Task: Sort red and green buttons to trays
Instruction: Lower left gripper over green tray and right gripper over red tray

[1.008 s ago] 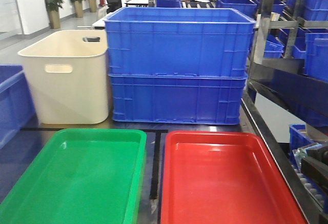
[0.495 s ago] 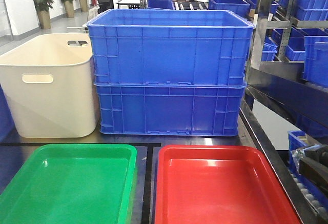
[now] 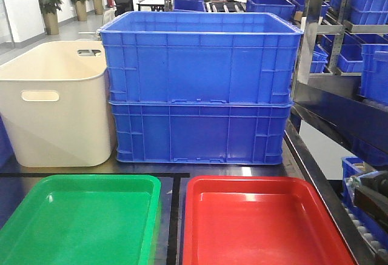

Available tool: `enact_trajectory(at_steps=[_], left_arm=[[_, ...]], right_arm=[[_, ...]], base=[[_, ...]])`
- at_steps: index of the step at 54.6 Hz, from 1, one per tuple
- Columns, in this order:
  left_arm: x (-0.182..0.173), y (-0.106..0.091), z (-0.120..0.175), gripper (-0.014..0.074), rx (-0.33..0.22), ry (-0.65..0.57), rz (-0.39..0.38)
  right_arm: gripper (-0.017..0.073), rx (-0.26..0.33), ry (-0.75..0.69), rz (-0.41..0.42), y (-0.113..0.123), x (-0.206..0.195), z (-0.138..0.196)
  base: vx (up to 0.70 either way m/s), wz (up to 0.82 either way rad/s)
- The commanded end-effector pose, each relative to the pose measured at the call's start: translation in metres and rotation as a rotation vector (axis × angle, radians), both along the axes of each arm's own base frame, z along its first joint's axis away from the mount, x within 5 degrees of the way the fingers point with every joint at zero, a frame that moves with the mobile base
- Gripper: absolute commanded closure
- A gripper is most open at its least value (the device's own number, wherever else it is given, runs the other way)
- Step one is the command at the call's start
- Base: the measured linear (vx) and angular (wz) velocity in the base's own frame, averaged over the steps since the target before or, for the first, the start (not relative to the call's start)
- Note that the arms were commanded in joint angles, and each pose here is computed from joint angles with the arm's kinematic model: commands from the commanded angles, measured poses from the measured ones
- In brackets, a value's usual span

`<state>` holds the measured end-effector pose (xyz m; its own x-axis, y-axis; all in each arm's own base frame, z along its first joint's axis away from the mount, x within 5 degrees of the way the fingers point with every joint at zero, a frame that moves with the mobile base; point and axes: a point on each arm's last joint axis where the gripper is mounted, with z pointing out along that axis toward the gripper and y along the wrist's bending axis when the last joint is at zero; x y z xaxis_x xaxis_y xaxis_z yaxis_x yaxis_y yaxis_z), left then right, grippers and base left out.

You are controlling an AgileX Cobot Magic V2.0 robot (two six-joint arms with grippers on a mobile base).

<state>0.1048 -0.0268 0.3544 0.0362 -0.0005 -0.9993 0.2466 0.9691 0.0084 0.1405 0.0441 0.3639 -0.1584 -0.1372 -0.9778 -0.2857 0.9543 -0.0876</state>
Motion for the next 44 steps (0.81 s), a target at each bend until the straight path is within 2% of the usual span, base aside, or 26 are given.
enact_trajectory(at_steps=[1,7,26,34,38,44], left_arm=[[-0.004,-0.001,0.022,0.0599,-0.044,-0.142,-0.016],[-0.005,-0.001,0.025,0.0599,-0.052,-0.176,-0.019],[0.001,-0.002,0.023,0.0599,-0.047,-0.154,-0.019],[0.025,-0.009,0.014,0.0599,-0.032,-0.100,-0.022],[0.041,-0.014,0.014,0.0599,-0.042,-0.136,-0.030],[0.074,-0.024,-0.002,0.0599,-0.031,-0.088,-0.037]], right_arm=[[0.0568,0.019,-0.122,0.020,0.001,-0.001,0.019],[0.0568,0.022,-0.131,0.023,0.001,-0.001,0.020],[0.0568,0.044,-0.180,0.040,0.004,0.001,0.024],[0.0568,0.092,-0.139,0.058,0.015,0.024,0.015],[0.0568,0.081,-0.102,0.066,0.022,0.043,0.004],[0.0568,0.084,-0.099,0.088,0.033,0.065,-0.008]], base=[[0.00,0.00],[0.00,0.00],[0.00,0.00],[0.00,0.00],[0.00,0.00],[0.00,0.00]])
